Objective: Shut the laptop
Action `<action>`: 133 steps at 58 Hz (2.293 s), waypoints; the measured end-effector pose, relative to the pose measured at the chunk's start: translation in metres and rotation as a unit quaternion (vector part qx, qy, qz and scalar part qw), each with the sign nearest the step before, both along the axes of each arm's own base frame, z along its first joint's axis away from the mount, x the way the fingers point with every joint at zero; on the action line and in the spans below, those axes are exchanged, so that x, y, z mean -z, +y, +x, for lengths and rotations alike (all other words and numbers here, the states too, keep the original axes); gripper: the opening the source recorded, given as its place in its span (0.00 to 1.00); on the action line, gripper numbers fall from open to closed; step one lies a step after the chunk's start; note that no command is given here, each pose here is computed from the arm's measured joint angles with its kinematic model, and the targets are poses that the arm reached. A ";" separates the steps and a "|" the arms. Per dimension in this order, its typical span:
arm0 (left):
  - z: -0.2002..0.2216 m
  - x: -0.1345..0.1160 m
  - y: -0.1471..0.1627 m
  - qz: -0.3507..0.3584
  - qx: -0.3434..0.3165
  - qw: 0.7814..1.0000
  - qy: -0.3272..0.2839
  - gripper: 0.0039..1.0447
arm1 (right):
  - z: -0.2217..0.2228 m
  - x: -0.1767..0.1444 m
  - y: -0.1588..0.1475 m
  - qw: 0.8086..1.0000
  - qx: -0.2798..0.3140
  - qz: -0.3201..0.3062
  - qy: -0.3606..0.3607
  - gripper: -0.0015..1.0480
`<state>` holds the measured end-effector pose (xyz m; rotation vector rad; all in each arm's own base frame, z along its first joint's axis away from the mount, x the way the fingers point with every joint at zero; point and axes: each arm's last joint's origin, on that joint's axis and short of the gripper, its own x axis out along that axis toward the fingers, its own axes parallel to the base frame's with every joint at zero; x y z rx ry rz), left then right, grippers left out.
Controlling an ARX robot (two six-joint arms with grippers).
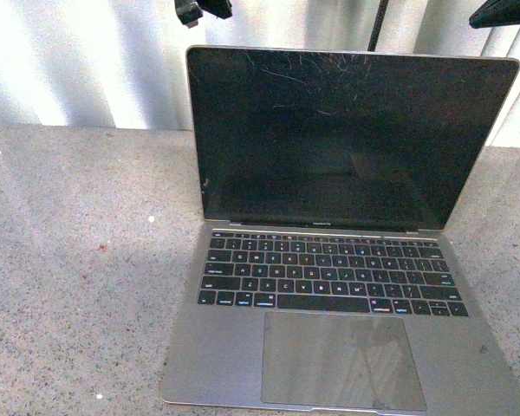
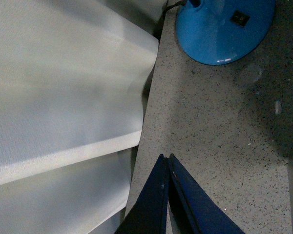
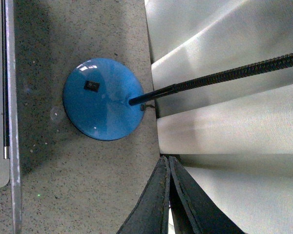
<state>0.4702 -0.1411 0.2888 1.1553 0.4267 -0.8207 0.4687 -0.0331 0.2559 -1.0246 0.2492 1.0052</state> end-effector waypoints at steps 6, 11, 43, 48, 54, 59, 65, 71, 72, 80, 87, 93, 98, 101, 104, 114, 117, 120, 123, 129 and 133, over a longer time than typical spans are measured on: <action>0.000 0.003 -0.002 0.002 0.006 1.000 0.004 0.03 | 0.000 0.004 0.004 1.000 -0.004 0.001 0.015 0.03; 0.000 0.006 -0.003 0.003 0.011 1.000 0.013 0.03 | 0.000 0.008 0.006 1.000 -0.007 0.002 0.025 0.03; 0.004 0.027 -0.019 0.010 0.034 0.998 0.048 0.03 | 0.002 0.028 0.019 0.997 -0.012 0.007 0.076 0.03; 0.003 0.030 -0.022 0.015 0.040 0.998 0.056 0.03 | 0.002 0.029 0.022 0.996 -0.013 0.009 0.092 0.03; 0.002 0.029 -0.024 0.017 0.047 0.997 0.055 0.03 | 0.003 0.030 0.022 0.995 -0.013 0.009 0.094 0.03; 0.002 0.029 -0.025 0.018 0.051 0.997 0.057 0.03 | 0.002 0.030 0.022 0.995 -0.013 0.009 0.100 0.03; 0.001 0.029 -0.026 0.019 0.055 0.997 0.059 0.03 | 0.000 0.030 0.022 0.994 -0.013 0.009 0.111 0.03; 0.001 0.029 -0.027 0.019 0.060 0.996 0.061 0.03 | -0.001 0.031 0.022 0.993 -0.013 0.008 0.118 0.03; 0.001 0.029 -0.028 0.019 0.061 0.996 0.061 0.03 | -0.001 0.031 0.022 0.993 -0.013 0.008 0.120 0.03; 0.000 0.030 -0.029 0.022 0.066 0.996 0.064 0.03 | -0.003 0.031 0.023 0.991 -0.015 0.006 0.130 0.03; -0.001 0.030 -0.031 0.023 0.071 0.995 0.068 0.03 | -0.005 0.031 0.024 0.990 -0.017 0.004 0.142 0.03; -0.002 0.031 -0.032 0.025 0.074 0.995 0.069 0.03 | -0.008 0.032 0.027 0.988 -0.020 -0.003 0.151 0.03; -0.003 0.031 -0.033 0.026 0.076 0.994 0.071 0.03 | -0.009 0.032 0.029 0.987 -0.025 -0.006 0.158 0.03; -0.003 0.031 -0.034 0.026 0.077 0.994 0.071 0.03 | -0.010 0.032 0.030 0.987 -0.028 -0.009 0.160 0.03; -0.004 0.031 -0.034 0.027 0.078 0.994 0.071 0.03 | -0.011 0.030 0.032 0.987 -0.030 -0.012 0.158 0.03; -0.004 0.032 -0.035 0.027 0.080 0.994 0.073 0.03 | -0.016 0.022 0.036 0.986 -0.041 -0.016 0.159 0.03; -0.004 0.032 -0.035 0.028 0.080 0.994 0.073 0.03 | -0.017 0.018 0.037 0.987 -0.043 -0.016 0.157 0.03; -0.005 0.033 -0.035 0.029 0.080 0.994 0.074 0.03 | -0.019 0.015 0.038 0.987 -0.044 -0.016 0.155 0.03; -0.005 0.034 -0.035 0.029 0.080 0.994 0.075 0.03 | -0.020 0.012 0.039 0.987 -0.045 -0.017 0.154 0.03; -0.006 0.033 -0.034 0.030 0.081 0.993 0.075 0.03 | -0.023 0.008 0.040 0.986 -0.047 -0.018 0.156 0.03; -0.008 0.032 -0.034 0.032 0.082 0.993 0.075 0.03 | -0.025 0.007 0.040 0.985 -0.047 -0.018 0.164 0.03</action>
